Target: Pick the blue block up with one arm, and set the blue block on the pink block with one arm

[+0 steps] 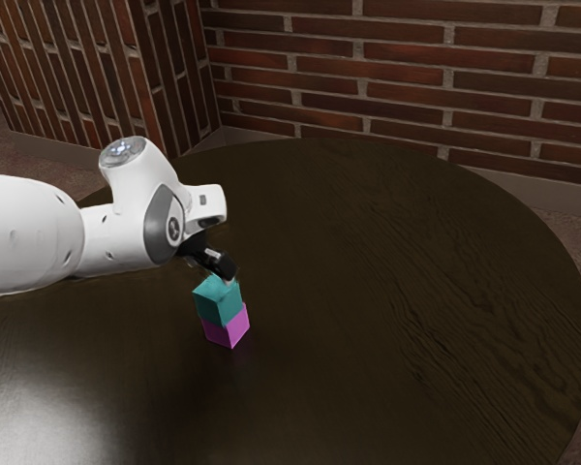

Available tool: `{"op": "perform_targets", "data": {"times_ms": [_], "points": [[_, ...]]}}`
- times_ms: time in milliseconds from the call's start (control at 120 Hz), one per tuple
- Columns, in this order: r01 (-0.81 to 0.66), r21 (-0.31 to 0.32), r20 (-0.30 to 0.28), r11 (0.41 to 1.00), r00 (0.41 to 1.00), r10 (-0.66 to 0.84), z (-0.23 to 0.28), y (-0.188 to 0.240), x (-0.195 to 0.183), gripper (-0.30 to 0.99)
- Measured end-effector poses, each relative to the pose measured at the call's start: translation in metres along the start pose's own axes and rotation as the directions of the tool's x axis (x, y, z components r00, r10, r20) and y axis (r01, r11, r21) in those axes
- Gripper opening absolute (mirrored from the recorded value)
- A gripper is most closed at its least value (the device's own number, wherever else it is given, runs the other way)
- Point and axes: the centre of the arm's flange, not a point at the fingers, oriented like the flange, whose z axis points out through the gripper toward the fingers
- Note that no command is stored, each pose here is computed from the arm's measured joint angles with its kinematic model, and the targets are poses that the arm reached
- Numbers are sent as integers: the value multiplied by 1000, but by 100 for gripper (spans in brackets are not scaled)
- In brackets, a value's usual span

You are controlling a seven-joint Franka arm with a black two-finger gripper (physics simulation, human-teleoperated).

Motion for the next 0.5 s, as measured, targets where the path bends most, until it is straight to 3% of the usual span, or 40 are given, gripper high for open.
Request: {"op": "perform_targets", "data": {"times_ms": [67,142,217,267,358,500], "points": [[17,7,-71,1000,997,-16,-38,-18,24,66],[1,24,-216,1000,976,4,-159,-50,69,67],[-110,48,-245,993,962,119,-269,-41,94,68],[-174,14,-209,985,963,173,-305,-39,95,68],[-299,-121,-72,947,954,292,-281,-35,111,68],[-482,-99,114,870,864,491,-282,-4,115,69]]}}
